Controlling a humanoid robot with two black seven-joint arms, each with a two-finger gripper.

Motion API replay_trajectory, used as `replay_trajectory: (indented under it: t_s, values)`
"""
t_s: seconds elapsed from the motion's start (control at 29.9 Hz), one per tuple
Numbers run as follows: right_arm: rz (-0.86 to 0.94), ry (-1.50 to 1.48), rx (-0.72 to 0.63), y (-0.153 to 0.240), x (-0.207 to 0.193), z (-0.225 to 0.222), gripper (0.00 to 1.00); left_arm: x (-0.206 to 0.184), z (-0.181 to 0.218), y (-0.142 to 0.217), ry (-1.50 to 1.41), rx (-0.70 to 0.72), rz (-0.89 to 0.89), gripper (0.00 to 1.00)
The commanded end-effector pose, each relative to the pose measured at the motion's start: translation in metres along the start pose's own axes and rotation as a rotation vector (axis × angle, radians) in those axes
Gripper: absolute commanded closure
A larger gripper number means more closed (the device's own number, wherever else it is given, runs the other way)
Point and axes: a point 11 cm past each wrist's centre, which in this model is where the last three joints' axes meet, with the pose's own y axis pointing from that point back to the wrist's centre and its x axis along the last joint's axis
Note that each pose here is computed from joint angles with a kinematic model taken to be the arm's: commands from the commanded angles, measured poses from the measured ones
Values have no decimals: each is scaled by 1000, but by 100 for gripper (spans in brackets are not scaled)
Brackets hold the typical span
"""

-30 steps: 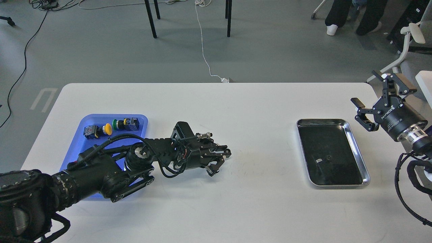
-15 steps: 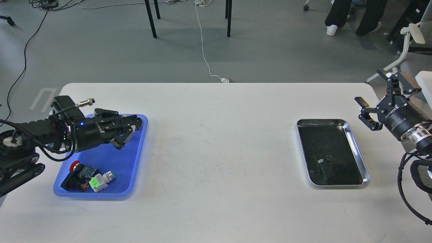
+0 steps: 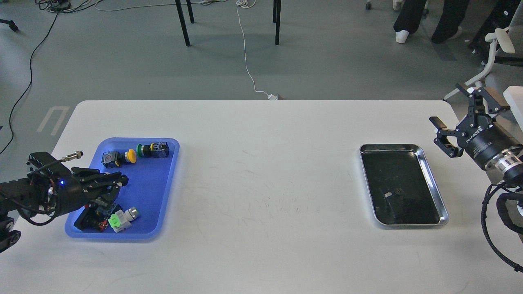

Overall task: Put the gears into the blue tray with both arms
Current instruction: 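Carry the ring into the blue tray and open the left gripper, then lift the left gripper away and move the right gripper over the metal tray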

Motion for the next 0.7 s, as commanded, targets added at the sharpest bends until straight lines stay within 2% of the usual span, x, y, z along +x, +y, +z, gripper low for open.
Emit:
replay_trajectory:
  t_s: [0.0,0.03,0.13,0.23,0.33,0.53,0.67]
  values:
    - [1,1,0,0,0,0,2,-2,3,-5,2,-6,0,55]
    - [0,0,0,0,0,0,2,-2,4,-5,1,-7,0,51]
    - [0,0,0,0,0,0,2,1,3,-5,4,-5,10,47]
    - [0,2,0,1,1,-1,2,14,-2,-4,45,15,78,30]
    - [10,14,0,4,6,-5,2,30,-9,-1,168,44,177,20]
    - [6,44,9,4,9,-16,2,111,-34,6,445,82,466,5]
    - [11,89,35,2,14,-37,2,160,-45,12,661,54,625,4]
